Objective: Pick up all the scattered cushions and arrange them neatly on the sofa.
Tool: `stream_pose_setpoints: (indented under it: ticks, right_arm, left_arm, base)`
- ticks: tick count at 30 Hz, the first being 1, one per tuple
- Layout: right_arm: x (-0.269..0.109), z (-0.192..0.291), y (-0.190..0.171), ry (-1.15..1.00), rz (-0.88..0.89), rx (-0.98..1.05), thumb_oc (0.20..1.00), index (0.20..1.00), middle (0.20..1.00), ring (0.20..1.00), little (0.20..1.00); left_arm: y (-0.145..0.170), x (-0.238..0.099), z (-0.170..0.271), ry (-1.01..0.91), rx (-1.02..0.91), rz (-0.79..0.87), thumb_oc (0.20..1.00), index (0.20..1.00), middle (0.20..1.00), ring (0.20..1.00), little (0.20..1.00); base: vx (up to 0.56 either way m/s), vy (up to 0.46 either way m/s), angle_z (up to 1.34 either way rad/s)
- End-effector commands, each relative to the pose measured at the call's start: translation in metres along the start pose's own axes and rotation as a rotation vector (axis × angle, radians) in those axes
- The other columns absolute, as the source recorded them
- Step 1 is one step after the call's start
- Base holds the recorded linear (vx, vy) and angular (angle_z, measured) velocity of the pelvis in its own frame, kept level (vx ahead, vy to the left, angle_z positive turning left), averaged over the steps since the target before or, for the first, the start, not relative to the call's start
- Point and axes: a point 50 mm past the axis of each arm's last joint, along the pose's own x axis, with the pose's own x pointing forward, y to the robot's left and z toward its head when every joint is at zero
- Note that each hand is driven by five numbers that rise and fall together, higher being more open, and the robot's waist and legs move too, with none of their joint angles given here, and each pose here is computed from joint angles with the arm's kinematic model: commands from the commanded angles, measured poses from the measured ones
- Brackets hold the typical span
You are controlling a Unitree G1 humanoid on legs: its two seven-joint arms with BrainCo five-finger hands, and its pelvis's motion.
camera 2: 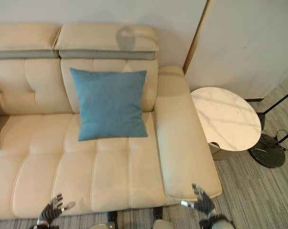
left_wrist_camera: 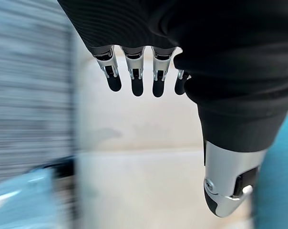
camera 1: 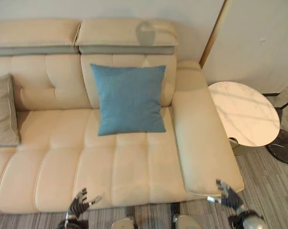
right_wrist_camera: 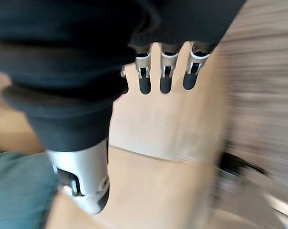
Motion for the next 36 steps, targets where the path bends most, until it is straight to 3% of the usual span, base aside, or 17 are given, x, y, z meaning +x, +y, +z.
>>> stream_pose_setpoints:
  ticks: [1, 12, 19, 36]
  right_arm:
    - [0.016, 0.050, -0.013, -0.183, -0.065, -0.044, 1.000, 1.000, 1.000, 1.000, 1.000]
    - [0.021, 0.055, -0.017, -0.188, -0.128, 0.004, 1.000, 1.000, 1.000, 1.000, 1.000]
    - [0.018, 0.073, -0.048, -0.238, -0.221, -0.079, 1.000, 1.000, 1.000, 1.000, 1.000]
    - [0.022, 0.056, -0.037, -0.157, -0.169, -0.061, 1.000, 1.000, 1.000, 1.000, 1.000]
  left_arm:
    - [0.022, 0.008, 0.041, -0.155, 0.054, 0.073, 1.000, 1.000, 1.000, 1.000, 1.000]
    - [0.014, 0.015, 0.085, -0.294, 0.110, 0.056, 1.000, 1.000, 1.000, 1.000, 1.000]
    - [0.012, 0.015, 0.077, -0.269, 0.079, 0.081, 1.000, 1.000, 1.000, 1.000, 1.000]
    - [0.012, 0.013, 0.083, -0.295, 0.068, 0.050, 1.000, 1.000, 1.000, 1.000, 1.000]
  base:
    - [-0.34, 0.038, -0.62]
    - [-0.30, -0.053, -0.04]
    - [-0.40, -0.109, 0.15]
    - [-0.04, 0.043, 0.04]
